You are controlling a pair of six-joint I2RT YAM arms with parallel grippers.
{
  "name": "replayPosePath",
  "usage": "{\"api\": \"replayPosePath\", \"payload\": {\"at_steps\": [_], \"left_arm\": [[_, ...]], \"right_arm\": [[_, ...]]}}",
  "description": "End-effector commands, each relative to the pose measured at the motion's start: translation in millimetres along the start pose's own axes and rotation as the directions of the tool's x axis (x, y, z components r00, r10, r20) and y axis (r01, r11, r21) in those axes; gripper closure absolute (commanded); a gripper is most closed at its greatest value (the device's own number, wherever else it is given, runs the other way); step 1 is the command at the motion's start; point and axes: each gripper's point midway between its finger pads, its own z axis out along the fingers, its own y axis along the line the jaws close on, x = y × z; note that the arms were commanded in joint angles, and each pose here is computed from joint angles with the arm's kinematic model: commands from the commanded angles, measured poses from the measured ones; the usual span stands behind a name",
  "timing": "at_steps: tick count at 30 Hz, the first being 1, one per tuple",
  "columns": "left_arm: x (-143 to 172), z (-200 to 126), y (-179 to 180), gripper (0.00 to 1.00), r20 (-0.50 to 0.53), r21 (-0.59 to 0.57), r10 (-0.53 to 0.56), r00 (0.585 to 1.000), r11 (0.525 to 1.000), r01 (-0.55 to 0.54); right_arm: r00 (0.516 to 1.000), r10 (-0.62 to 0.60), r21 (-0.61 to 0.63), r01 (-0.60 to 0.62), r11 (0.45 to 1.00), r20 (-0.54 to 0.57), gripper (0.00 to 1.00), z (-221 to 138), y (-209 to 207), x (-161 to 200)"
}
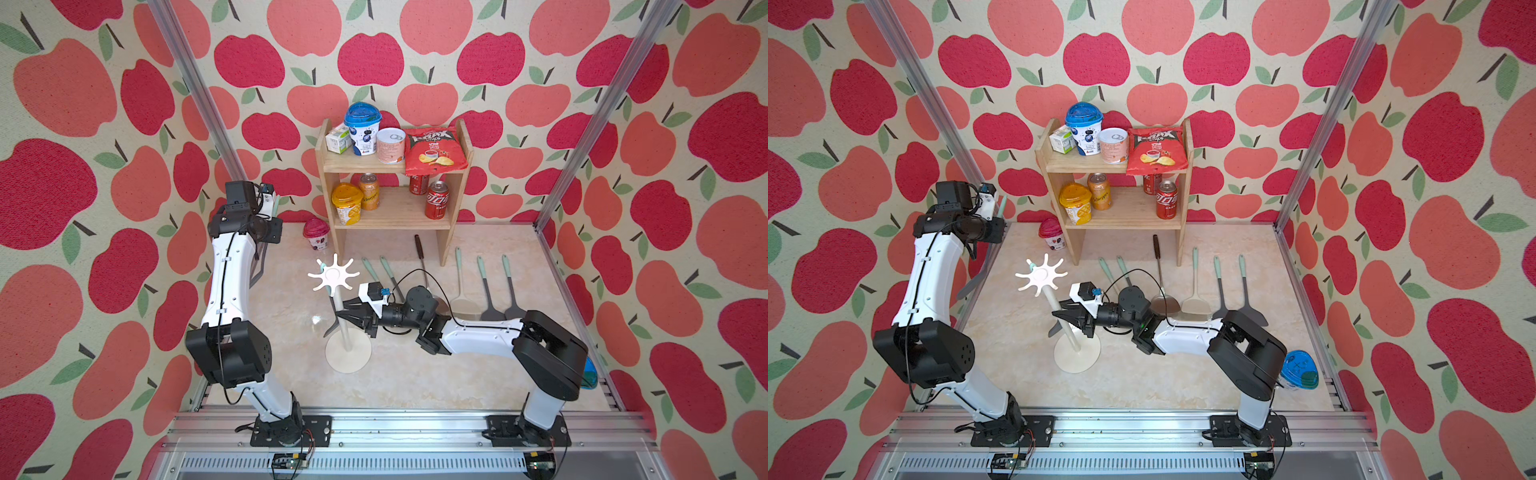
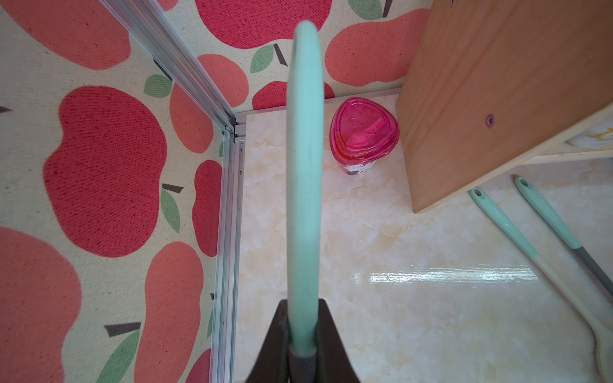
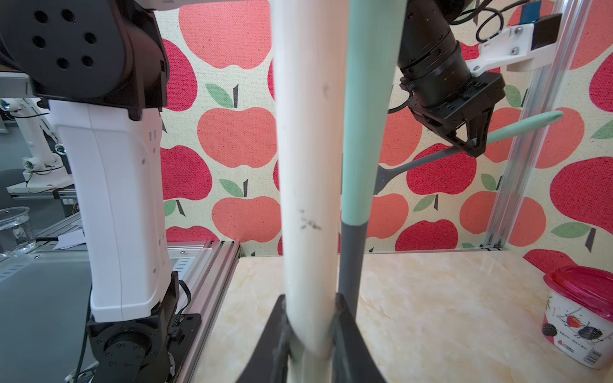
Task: Take the spatula off the kitchen utensil rack
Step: Place the spatula at the center of the board.
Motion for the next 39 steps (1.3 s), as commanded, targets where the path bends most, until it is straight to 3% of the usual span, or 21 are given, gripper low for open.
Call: {"api": "replayPosePath", "payload": {"at_steps": [1, 4, 11, 17, 24, 30, 39], "left_arm": [[16, 21, 2, 1.00, -0.075, 0.006, 0.031, 0.997, 1.000, -0.031], [31, 39, 1, 1.00, -0.114, 0.007, 0.066, 0.991, 0.998, -0.066], [59, 71, -14, 1.00, -0.148, 0.061, 0.042, 0.988, 0.998, -0.033], [80, 91, -13, 1.00, -0.193, -0.014, 0.074, 0.978, 0.997, -0.078], [111, 116, -9, 1.00, -0.319, -0.032, 0.102, 0.942, 0.993, -0.118], [124, 131, -11, 1.00, -0.369, -0.032, 0.105, 0.923, 0.992, -0.125], [146, 151, 2, 1.00, -0.437, -0.140, 0.017, 0.899, 0.986, -0.087]], "right_arm": [[1.000, 0.014, -0.025, -0.015, 1.000, -0.010, 0.96, -4, 6, -1], [1.000, 0.017, -0.025, -0.017, 1.000, -0.009, 0.96, -4, 6, -1], [1.000, 0.017, -0.025, -0.017, 1.000, -0.016, 0.96, -4, 6, 2], [1.000, 0.016, -0.021, -0.016, 1.000, -0.021, 0.96, -4, 5, 4], [1.000, 0.015, -0.017, -0.015, 1.000, -0.026, 0.96, -4, 4, 5], [0.999, 0.018, -0.019, -0.019, 1.000, -0.030, 0.96, -3, 4, 8], [0.999, 0.014, -0.009, -0.015, 1.000, -0.035, 0.96, -5, 2, 8]]}}
